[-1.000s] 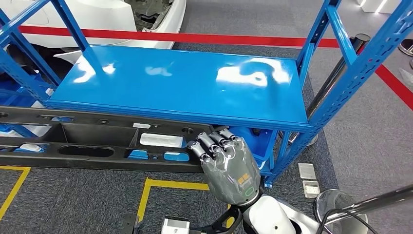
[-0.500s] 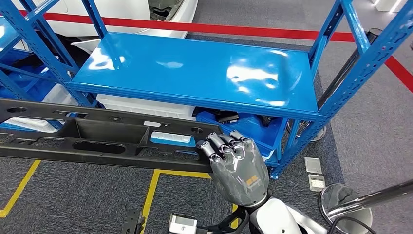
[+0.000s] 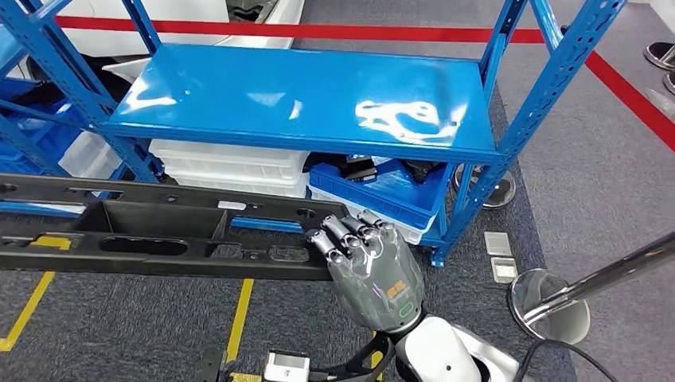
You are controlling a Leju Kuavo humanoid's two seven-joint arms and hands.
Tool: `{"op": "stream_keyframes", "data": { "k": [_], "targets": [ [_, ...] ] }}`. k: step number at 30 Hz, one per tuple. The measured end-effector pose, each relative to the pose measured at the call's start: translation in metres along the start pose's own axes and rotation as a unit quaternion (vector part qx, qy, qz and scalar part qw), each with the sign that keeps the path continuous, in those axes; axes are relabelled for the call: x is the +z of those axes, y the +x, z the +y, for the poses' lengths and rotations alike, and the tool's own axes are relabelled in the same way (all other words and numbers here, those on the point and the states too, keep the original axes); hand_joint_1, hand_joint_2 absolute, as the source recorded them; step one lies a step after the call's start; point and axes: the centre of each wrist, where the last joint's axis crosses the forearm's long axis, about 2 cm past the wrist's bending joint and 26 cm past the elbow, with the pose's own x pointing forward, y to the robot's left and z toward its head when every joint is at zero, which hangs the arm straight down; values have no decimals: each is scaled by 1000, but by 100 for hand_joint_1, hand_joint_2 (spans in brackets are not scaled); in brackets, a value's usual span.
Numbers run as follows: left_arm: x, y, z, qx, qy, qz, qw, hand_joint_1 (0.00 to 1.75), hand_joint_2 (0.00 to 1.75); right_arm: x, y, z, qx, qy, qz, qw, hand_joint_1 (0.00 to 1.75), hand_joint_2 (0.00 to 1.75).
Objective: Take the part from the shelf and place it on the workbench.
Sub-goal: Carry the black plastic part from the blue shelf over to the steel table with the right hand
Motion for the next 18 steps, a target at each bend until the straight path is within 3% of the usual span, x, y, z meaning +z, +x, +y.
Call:
{"op": "stream_keyframes", "data": {
  "k": [18],
  "targets": [
    [0,1,-3,3,-4,-1,1000,0,175,-1,-3,1,2,1,9,1000,175,175]
  ]
}}
